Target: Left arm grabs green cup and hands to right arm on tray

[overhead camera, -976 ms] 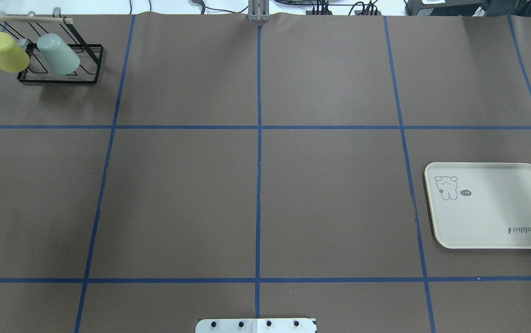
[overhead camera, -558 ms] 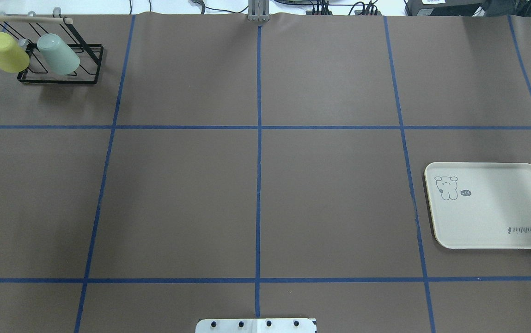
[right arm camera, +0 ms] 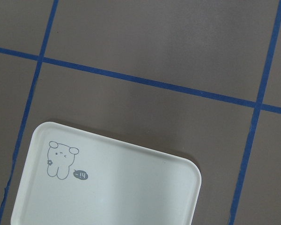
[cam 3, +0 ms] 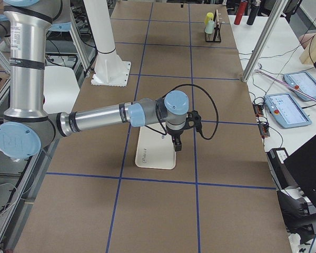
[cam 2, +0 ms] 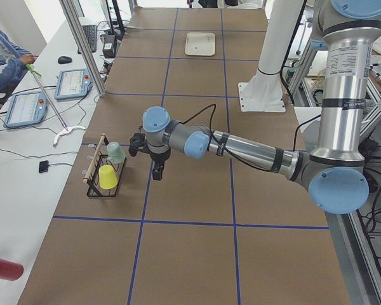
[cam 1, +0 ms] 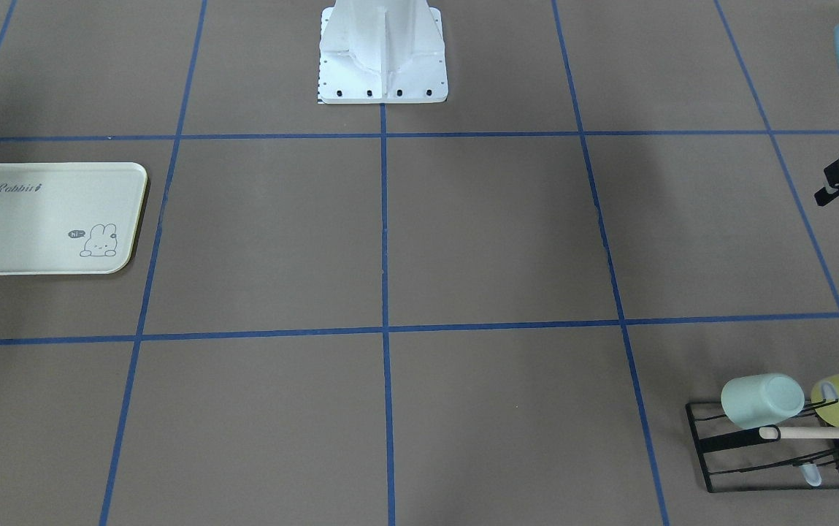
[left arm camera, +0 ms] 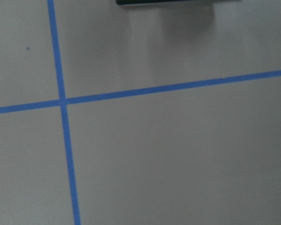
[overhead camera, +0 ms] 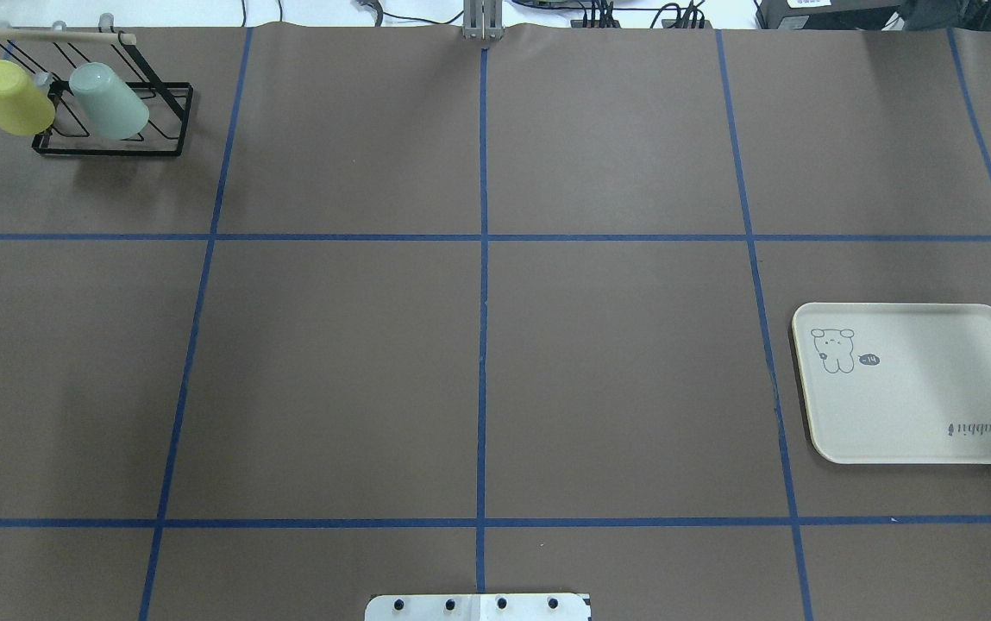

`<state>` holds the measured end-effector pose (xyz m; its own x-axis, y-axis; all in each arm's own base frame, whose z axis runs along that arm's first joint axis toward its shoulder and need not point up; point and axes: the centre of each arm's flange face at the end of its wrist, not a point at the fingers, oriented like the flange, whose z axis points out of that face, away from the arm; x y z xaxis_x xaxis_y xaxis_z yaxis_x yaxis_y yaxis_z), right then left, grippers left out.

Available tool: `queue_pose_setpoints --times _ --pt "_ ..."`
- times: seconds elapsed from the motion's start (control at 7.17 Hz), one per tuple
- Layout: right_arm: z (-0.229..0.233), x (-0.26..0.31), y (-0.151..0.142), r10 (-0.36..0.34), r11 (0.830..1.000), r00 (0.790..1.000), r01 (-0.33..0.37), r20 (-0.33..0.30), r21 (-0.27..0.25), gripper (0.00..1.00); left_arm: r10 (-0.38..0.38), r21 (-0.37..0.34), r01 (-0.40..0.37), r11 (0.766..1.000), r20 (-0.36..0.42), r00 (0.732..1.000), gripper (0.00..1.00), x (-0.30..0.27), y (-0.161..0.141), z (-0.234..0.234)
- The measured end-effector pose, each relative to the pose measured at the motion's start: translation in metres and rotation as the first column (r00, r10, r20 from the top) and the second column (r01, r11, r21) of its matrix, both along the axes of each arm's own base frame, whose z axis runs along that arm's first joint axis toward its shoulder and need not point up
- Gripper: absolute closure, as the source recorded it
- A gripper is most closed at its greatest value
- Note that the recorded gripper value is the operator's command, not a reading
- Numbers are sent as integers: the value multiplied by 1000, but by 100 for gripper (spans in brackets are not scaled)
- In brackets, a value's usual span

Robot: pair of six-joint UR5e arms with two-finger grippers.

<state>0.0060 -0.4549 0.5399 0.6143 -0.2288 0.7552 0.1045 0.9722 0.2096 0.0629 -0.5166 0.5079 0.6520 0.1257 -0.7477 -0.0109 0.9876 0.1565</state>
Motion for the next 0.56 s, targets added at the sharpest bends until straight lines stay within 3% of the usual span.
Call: queue_pose_setpoints --times 0.56 --pt "1 0 0 0 1000 1000 0 -16 5 0 -13 35 12 999 48 999 0 85 -82 -63"
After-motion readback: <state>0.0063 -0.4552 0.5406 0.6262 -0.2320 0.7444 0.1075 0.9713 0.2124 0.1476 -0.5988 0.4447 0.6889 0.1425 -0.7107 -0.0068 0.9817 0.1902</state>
